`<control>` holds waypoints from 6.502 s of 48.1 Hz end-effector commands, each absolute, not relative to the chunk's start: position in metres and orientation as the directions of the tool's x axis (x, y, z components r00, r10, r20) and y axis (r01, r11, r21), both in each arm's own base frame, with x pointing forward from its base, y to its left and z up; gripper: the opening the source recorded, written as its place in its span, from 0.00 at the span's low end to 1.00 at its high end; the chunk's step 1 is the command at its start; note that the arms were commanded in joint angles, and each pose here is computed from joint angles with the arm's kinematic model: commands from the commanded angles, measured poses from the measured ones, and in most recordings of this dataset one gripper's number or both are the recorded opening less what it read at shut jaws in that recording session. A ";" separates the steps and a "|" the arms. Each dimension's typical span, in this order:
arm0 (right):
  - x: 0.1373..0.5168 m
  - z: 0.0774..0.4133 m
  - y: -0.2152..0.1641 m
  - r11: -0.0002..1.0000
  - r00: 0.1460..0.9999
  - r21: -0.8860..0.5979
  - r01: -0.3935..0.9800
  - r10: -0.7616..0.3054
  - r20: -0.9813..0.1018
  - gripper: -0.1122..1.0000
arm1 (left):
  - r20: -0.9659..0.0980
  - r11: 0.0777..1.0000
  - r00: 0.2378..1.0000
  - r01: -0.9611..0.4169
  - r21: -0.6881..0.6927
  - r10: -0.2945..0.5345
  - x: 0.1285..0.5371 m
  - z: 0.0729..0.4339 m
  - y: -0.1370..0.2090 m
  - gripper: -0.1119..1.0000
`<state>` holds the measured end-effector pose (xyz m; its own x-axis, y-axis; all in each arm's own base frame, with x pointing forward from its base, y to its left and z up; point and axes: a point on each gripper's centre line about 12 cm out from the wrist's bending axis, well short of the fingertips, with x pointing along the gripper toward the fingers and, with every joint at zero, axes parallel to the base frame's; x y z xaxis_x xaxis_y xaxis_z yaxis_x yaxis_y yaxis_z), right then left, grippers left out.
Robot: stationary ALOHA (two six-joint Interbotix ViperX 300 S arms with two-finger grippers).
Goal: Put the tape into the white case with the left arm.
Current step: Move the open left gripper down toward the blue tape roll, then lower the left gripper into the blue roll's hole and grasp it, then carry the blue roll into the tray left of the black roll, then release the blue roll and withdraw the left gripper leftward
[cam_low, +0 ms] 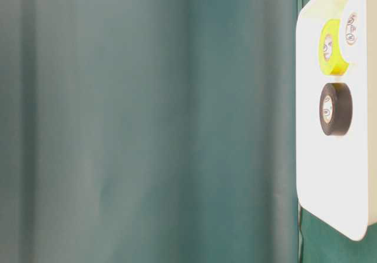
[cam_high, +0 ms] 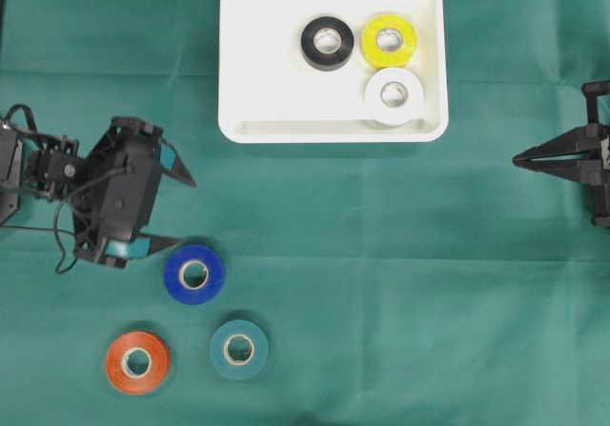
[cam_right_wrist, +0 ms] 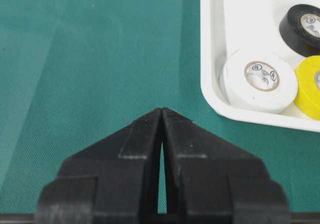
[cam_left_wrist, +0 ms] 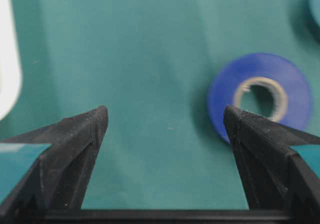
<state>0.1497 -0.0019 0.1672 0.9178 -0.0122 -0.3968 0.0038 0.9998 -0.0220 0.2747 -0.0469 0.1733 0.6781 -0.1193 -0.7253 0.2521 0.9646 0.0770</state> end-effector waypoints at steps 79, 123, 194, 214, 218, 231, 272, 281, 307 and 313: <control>0.152 0.171 -0.002 1.000 0.923 -0.022 0.004 -0.012 -0.384 0.02 | -0.837 0.935 0.528 0.350 0.061 -0.143 0.317 0.114 -0.084 0.93; 0.152 0.171 -0.002 1.000 0.923 -0.022 0.004 -0.012 -0.384 0.02 | -0.763 0.961 0.623 0.275 0.009 -0.172 0.324 0.167 -0.087 0.32; 0.151 0.169 -0.002 1.000 0.925 -0.022 0.005 -0.013 -0.380 0.02 | -0.596 0.951 0.745 -0.282 0.129 0.301 0.335 0.216 0.136 0.32; 0.151 0.170 -0.002 1.000 0.925 -0.022 0.004 -0.012 -0.380 0.02 | -0.615 0.939 0.716 -0.320 0.129 0.329 0.361 0.189 0.166 0.32; 0.151 0.170 -0.002 1.000 0.925 -0.022 0.005 -0.013 -0.380 0.02 | -0.625 0.936 0.706 -0.328 0.130 0.334 0.370 0.183 0.176 0.32; 0.151 0.170 -0.002 1.000 0.926 -0.022 0.004 -0.012 -0.378 0.02 | -0.647 0.931 0.683 -0.344 0.124 0.339 0.375 0.176 0.187 0.32; 0.151 0.169 -0.002 1.000 0.925 -0.022 0.004 -0.012 -0.380 0.02 | -0.697 0.931 0.641 -0.348 0.108 0.321 0.353 0.177 0.179 0.95; 0.151 0.170 -0.002 1.000 0.926 -0.022 0.004 -0.012 -0.378 0.02 | -0.693 0.939 0.652 -0.327 0.109 0.307 0.340 0.185 0.162 0.95; 0.151 0.169 -0.002 1.000 0.925 -0.022 0.004 -0.012 -0.380 0.02 | -0.688 0.978 0.696 -0.180 0.107 0.203 0.304 0.207 0.091 0.95; 0.151 0.170 -0.002 1.000 0.926 -0.022 0.005 -0.013 -0.378 0.02 | -0.707 0.984 0.686 -0.142 0.104 0.174 0.295 0.203 0.077 0.95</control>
